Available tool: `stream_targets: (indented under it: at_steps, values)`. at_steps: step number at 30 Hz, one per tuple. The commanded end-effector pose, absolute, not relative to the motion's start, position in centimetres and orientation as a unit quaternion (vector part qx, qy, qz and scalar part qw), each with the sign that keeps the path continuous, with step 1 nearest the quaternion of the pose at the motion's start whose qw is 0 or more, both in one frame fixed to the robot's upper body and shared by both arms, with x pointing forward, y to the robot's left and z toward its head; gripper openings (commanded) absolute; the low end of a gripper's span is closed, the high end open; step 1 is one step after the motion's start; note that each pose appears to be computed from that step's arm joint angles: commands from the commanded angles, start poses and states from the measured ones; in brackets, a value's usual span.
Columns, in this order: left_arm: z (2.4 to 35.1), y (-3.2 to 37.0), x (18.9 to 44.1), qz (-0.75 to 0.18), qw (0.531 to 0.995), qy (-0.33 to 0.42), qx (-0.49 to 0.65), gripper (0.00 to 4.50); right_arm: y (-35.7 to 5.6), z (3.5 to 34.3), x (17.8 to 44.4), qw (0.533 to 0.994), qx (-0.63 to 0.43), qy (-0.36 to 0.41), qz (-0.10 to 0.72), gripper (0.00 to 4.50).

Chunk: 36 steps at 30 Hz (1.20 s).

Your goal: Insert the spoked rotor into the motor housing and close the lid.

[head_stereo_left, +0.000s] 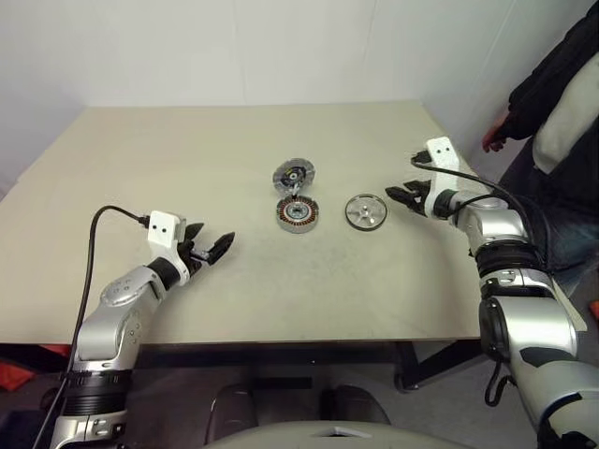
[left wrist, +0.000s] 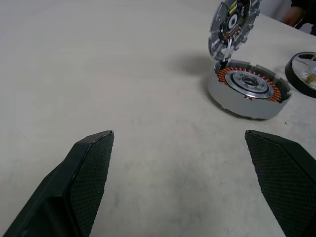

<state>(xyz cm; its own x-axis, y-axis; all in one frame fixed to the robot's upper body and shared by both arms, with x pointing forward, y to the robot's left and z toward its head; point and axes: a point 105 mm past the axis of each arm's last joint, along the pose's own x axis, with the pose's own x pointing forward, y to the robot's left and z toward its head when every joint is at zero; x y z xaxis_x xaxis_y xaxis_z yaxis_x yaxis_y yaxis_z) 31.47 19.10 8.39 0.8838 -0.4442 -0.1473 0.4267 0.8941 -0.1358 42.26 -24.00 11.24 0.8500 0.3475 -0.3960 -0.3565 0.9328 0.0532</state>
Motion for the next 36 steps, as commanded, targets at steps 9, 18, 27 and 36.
stream_targets:
  at_steps: [9, 18, 27, 36]
  values:
    - [9.8, 19.1, 31.6, -0.231, 0.970, 0.062, -0.035, 4.50, -22.1, 8.4, 39.6, 0.918, 0.204, 0.276, 0.199, 2.66]
    - [10.1, 19.5, 31.6, -0.230, 0.971, 0.062, -0.027, 4.50, -19.8, 7.5, 40.0, 0.910, 0.232, 0.280, 0.200, 2.66]
    - [9.9, 19.5, 31.4, -0.229, 0.971, 0.065, -0.027, 4.50, -22.6, 7.7, 40.3, 0.932, 0.193, 0.271, 0.142, 2.66]
    - [9.7, 18.9, 31.6, -0.237, 0.969, 0.068, -0.032, 4.50, -25.1, 10.4, 41.9, 0.957, 0.204, 0.197, 0.055, 2.66]
